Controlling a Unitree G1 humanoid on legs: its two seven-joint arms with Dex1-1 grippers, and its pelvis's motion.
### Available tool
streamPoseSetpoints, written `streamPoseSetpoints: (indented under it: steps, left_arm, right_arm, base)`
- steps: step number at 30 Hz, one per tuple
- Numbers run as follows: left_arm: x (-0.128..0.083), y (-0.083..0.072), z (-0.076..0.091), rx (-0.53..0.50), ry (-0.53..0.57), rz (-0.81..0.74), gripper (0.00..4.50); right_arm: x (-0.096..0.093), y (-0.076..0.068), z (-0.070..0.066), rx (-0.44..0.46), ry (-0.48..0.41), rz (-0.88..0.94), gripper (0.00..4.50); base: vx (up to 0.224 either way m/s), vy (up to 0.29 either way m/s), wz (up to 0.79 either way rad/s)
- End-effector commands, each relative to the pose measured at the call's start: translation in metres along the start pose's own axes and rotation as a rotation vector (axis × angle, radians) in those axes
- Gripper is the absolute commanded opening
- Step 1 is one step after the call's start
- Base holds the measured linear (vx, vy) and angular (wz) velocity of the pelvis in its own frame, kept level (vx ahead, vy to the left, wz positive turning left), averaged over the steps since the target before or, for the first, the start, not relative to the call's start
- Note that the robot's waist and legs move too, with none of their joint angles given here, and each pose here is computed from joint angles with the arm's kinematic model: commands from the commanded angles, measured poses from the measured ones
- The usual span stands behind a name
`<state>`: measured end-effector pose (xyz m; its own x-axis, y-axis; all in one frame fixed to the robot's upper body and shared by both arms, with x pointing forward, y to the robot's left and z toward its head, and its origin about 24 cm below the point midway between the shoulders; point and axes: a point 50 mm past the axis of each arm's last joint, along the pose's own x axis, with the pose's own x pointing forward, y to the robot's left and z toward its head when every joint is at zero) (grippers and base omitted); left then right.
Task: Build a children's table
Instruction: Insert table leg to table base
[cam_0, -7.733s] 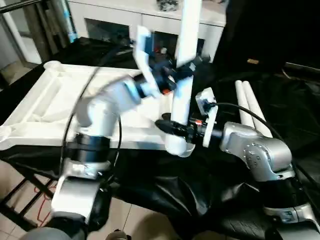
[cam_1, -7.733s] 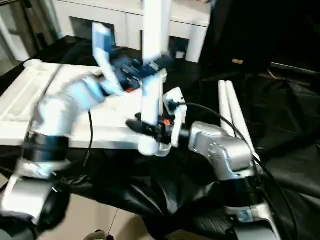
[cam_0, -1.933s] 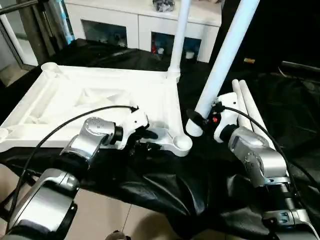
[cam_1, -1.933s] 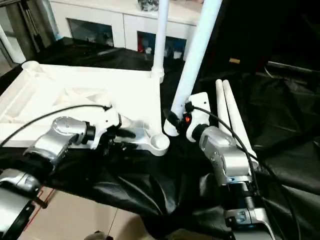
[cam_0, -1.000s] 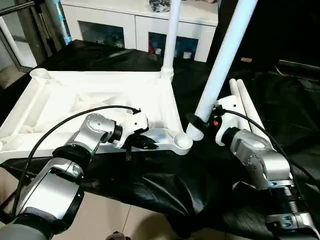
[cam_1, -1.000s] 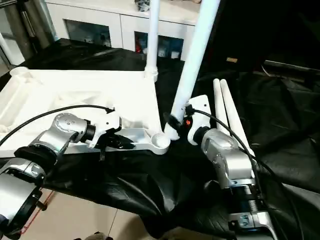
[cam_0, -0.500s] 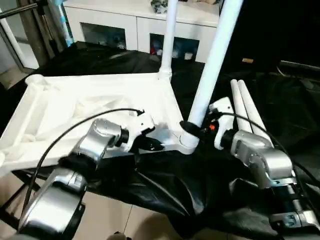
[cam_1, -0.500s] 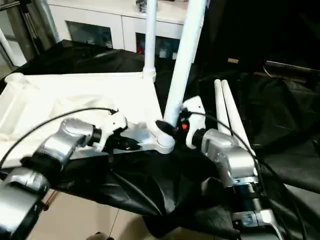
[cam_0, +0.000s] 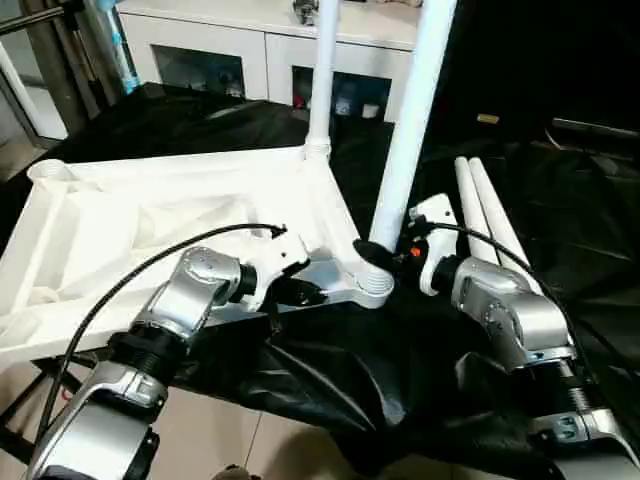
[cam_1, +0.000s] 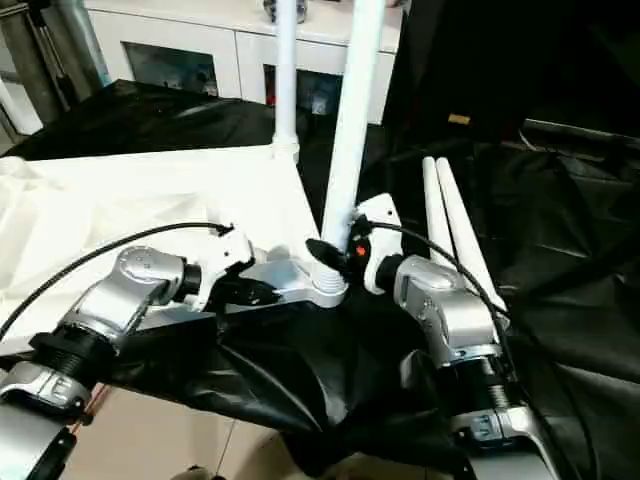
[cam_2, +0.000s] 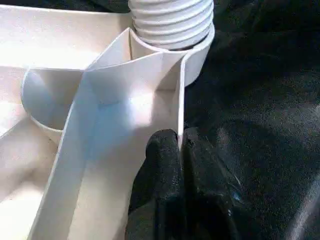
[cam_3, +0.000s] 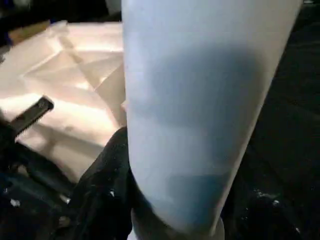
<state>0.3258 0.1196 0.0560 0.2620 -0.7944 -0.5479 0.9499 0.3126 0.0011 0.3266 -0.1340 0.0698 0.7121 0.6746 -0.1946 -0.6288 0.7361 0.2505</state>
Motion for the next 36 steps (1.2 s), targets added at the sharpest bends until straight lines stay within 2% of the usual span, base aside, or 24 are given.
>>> streamPoseSetpoints:
  steps: [1, 2, 4, 5, 13, 16, 21, 22, 23, 26, 31, 36]
  left_arm:
    - [0.001, -0.001, 0.002, -0.016, -0.022, 0.005, 0.0]
    - [0.001, 0.0, 0.002, -0.02, -0.022, 0.014, 0.0]
    - [0.001, 0.0, 0.003, -0.022, -0.021, 0.018, 0.0]
    - [0.001, 0.001, 0.003, -0.026, -0.02, 0.027, 0.0]
    - [0.002, 0.004, 0.006, -0.031, -0.031, 0.066, 0.0]
    - [0.003, 0.005, 0.006, -0.032, -0.033, 0.076, 0.0]
    - [0.002, 0.006, 0.006, -0.027, -0.029, 0.083, 0.0]
    - [0.003, 0.006, 0.006, -0.017, -0.024, 0.081, 0.0]
    - [0.003, 0.006, 0.006, -0.017, -0.024, 0.081, 0.0]
    - [0.003, 0.006, 0.005, -0.007, -0.017, 0.075, 0.0]
    - [0.003, 0.005, 0.004, 0.0, -0.015, 0.061, 0.0]
    - [0.002, 0.004, 0.004, 0.015, -0.013, 0.046, 0.0]
  right_arm:
    - [-0.004, -0.006, -0.011, 0.05, 0.016, -0.037, 1.89]
    - [-0.007, -0.01, -0.019, 0.097, 0.0, -0.064, 1.89]
    - [-0.009, -0.012, -0.023, 0.118, -0.006, -0.076, 1.89]
    - [-0.015, -0.015, -0.036, 0.162, -0.016, -0.109, 1.89]
    - [-0.024, -0.01, -0.065, 0.214, -0.055, -0.112, 1.89]
    - [-0.027, -0.009, -0.075, 0.185, -0.043, -0.136, 1.89]
    - [-0.024, -0.003, -0.074, 0.041, -0.013, -0.13, 1.89]
    - [-0.021, -0.001, -0.071, -0.028, 0.016, -0.11, 1.89]
    - [-0.021, -0.001, -0.071, -0.028, 0.016, -0.11, 1.89]
    - [-0.014, 0.002, -0.068, -0.103, 0.071, -0.073, 1.89]
    - [-0.006, 0.003, -0.066, -0.15, 0.119, -0.026, 1.89]
    - [-0.003, 0.006, -0.068, -0.146, 0.17, 0.05, 1.89]
  base:
    - [0.0, 0.0, 0.0]
    - [0.0, 0.0, 0.0]
    - [0.0, 0.0, 0.0]
    - [0.0, 0.0, 0.0]
    - [0.0, 0.0, 0.0]
    - [0.0, 0.0, 0.0]
    - [0.0, 0.0, 0.0]
    - [0.0, 0.0, 0.0]
    - [0.0, 0.0, 0.0]
    - [0.0, 0.0, 0.0]
    - [0.0, 0.0, 0.0]
    - [0.0, 0.0, 0.0]
